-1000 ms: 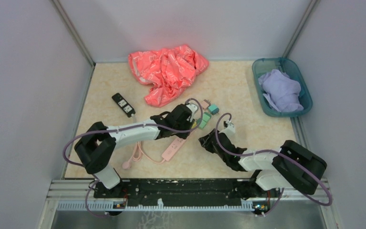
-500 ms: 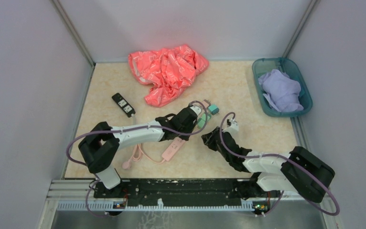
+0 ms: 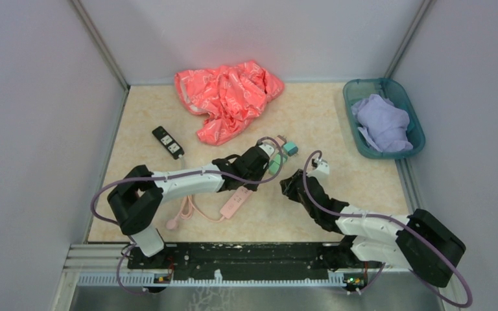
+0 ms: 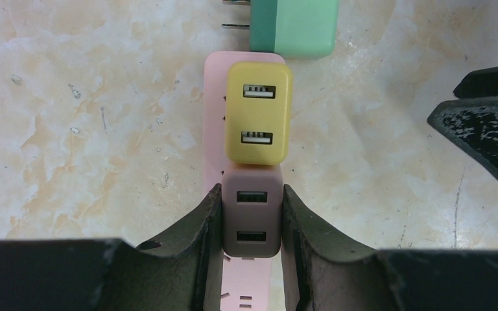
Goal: Insert the plug
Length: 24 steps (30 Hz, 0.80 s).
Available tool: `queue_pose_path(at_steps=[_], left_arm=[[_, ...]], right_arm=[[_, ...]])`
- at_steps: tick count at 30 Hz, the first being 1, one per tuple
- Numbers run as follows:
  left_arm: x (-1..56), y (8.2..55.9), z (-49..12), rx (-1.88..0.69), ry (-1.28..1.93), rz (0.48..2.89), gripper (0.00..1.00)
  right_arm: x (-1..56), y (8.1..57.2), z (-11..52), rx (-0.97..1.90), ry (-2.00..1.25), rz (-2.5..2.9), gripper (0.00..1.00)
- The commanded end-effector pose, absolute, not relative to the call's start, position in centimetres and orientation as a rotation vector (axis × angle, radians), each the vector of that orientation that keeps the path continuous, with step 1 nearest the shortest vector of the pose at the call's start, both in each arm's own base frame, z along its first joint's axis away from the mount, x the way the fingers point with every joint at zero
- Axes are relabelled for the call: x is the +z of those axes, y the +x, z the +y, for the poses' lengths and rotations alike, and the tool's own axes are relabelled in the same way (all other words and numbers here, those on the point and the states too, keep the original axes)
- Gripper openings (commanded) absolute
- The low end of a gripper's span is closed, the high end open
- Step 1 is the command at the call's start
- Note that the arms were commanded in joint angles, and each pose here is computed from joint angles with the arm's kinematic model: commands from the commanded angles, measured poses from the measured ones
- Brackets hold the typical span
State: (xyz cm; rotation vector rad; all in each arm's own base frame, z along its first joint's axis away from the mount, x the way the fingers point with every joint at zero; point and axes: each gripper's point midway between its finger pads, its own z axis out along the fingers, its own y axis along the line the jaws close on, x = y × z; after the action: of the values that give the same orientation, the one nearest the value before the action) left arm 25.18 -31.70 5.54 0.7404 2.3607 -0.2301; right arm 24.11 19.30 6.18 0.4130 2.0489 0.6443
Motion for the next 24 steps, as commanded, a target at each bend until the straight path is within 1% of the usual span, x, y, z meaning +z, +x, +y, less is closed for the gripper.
queue_pose_path(at_steps=[1,7,11,19,24], left_arm=[[1.2,22.1,-28.6,-0.119,0.808,2.543,0.4],[5.7,23.8,-30.2,-0.201,0.75,2.425,0.68],[8.5,24.6,-30.5,-0.244,0.702,2.363,0.75],[11.4,24.9,-28.6,-0.305,0.608,2.334,0.9],[13.3,24.6,-26.8,-0.393,0.568,2.335,0.94]], right_arm=[[9.1,25.6,18.8,0.606,0.405,1.978,0.36],[10.2,26.2,18.3,0.545,0.371,1.973,0.39],[11.0,26.9,17.4,0.502,0.348,1.967,0.42],[12.3,29.1,15.4,0.394,0.265,1.979,0.49],[12.8,31.2,14.7,0.353,0.184,2.017,0.56]])
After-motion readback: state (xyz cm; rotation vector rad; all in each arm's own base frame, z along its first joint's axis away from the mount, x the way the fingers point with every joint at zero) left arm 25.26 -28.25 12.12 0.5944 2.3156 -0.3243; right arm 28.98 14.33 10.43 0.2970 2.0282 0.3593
